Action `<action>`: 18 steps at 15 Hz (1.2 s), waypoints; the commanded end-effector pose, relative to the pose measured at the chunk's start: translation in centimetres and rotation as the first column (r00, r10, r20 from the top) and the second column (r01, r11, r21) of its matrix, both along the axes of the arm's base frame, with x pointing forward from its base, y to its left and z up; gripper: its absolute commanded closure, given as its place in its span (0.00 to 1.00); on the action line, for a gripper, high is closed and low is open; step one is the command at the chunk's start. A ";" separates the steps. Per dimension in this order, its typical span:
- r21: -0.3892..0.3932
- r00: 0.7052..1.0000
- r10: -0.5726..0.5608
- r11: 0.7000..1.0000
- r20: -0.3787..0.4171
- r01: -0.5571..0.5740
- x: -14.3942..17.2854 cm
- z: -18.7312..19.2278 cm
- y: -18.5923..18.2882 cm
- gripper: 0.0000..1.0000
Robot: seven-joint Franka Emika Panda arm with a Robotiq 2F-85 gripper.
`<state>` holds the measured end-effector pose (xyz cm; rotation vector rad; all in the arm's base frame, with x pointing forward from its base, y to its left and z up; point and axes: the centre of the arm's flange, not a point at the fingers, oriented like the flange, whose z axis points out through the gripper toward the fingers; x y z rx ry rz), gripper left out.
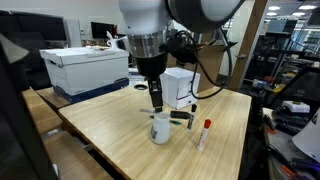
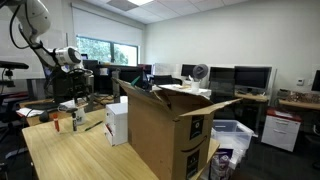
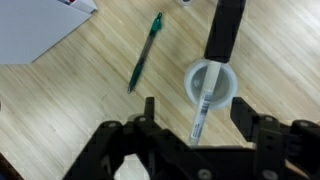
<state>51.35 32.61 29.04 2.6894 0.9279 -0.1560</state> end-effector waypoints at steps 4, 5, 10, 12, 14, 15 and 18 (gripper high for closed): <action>0.042 0.999 -0.031 0.999 -0.030 0.032 -1.3 2.7 -3.5 0.00; 0.045 0.998 -0.036 0.998 -0.042 0.038 -1.9 2.5 -4.4 0.00; 0.093 0.993 -0.019 0.995 -0.117 0.030 -6.6 0.5 -9.0 0.00; 0.117 0.990 -0.015 0.993 -0.138 0.031 -8.2 0.3 -10.3 0.00; 0.146 0.987 -0.016 0.989 -0.158 0.039 -9.5 -0.1 -11.0 0.00; 0.165 0.986 -0.020 0.985 -0.164 0.047 -10.1 -0.2 -11.2 0.00; 0.291 0.991 -0.036 0.954 -0.128 0.072 -11.9 0.0 -11.8 0.00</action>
